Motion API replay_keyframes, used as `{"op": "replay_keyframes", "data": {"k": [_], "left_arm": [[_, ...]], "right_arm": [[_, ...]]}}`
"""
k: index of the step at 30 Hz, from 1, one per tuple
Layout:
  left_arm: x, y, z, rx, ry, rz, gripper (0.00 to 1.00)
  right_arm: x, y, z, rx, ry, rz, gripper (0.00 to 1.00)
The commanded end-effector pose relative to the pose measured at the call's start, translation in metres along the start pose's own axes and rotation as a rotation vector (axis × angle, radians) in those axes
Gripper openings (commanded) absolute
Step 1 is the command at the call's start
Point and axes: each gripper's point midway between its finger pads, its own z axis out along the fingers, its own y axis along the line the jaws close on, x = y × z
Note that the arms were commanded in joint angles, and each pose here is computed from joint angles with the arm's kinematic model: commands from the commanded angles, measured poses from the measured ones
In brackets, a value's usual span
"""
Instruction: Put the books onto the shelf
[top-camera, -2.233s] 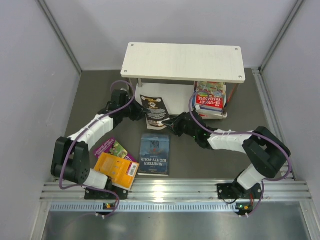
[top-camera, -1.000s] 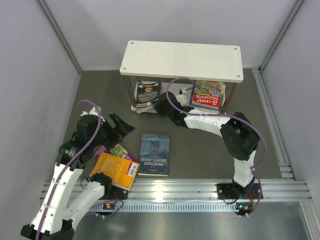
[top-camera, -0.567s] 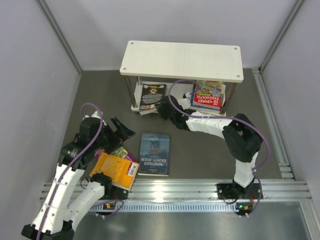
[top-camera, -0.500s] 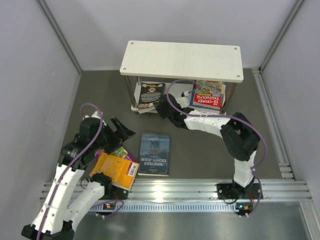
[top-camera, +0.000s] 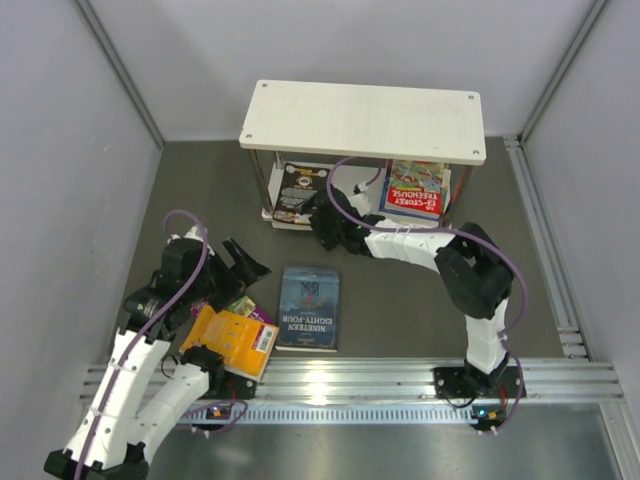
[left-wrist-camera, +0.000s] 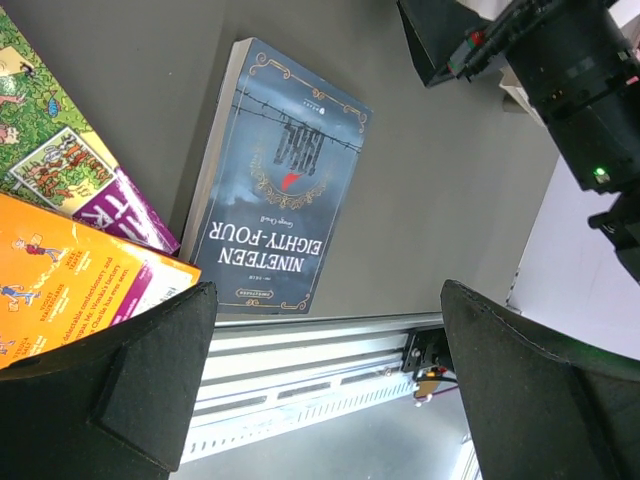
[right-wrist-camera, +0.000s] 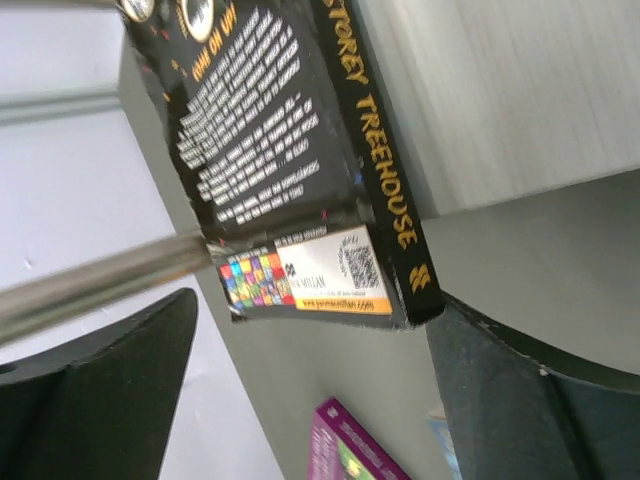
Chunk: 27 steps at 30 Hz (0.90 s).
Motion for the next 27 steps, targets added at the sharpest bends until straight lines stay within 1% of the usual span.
{"op": "replay_keyframes", "data": {"k": [1,2,4,6,7,9,10,12,13,14,16,17,19,20,21,22,23,27], "left_arm": [[-0.003,-0.004,0.004,0.017,-0.008,0.01,0.98],[-0.004,-0.003,0.005,0.013,-0.008,0.014,0.98],[-0.004,-0.003,0.007,0.008,-0.007,0.019,0.99],[-0.002,0.002,0.01,-0.002,0.001,0.031,0.99],[0.0,0.004,0.011,-0.009,0.008,0.037,0.99],[0.008,0.015,0.017,-0.025,0.029,0.037,0.99],[0.011,0.019,0.02,-0.028,0.037,0.037,0.99],[0.022,0.027,0.028,-0.026,0.072,0.022,0.99],[0.026,0.03,0.031,-0.025,0.082,0.014,0.99],[0.034,0.036,0.04,-0.015,0.112,-0.006,0.99],[0.044,0.041,0.048,-0.015,0.146,-0.038,0.99],[0.052,0.05,0.055,-0.028,0.176,-0.053,0.99],[0.052,0.054,0.066,-0.022,0.17,-0.057,0.99],[0.053,0.057,0.072,-0.038,0.179,-0.057,0.99],[0.049,0.053,0.077,-0.022,0.166,-0.045,0.99],[0.049,0.055,0.082,-0.028,0.171,-0.035,0.99],[0.051,0.061,0.09,-0.057,0.193,-0.034,0.99],[0.05,0.065,0.118,-0.076,0.226,-0.018,0.99]], "right_arm": [[0.0,0.021,-0.031,-0.062,0.046,-0.061,0.96],[0.0,0.018,-0.035,-0.06,0.059,-0.082,1.0],[-0.002,0.027,-0.053,-0.086,0.073,-0.104,0.99],[0.001,0.02,-0.067,-0.07,0.11,-0.166,1.0],[0.003,0.028,-0.083,-0.094,0.13,-0.189,1.0],[0.004,0.016,-0.1,-0.067,0.151,-0.281,1.0],[0.004,0.022,-0.119,-0.094,0.158,-0.308,1.0],[0.007,-0.008,-0.135,-0.04,0.199,-0.38,1.0],[0.004,-0.008,-0.152,-0.063,0.208,-0.39,1.0],[0.011,-0.043,-0.155,-0.018,0.258,-0.426,1.0],[0.011,-0.065,-0.174,-0.018,0.302,-0.437,1.0],[0.019,-0.102,-0.176,0.033,0.358,-0.455,1.0],[0.028,-0.12,-0.189,0.015,0.422,-0.439,1.0],[0.032,-0.147,-0.19,0.045,0.449,-0.437,1.0],[0.034,-0.154,-0.191,0.042,0.462,-0.431,1.0],[0.038,-0.15,-0.194,-0.003,0.476,-0.418,1.0],[0.04,-0.164,-0.194,0.011,0.49,-0.417,1.0],[0.047,-0.173,-0.19,-0.002,0.52,-0.428,1.0]]}}
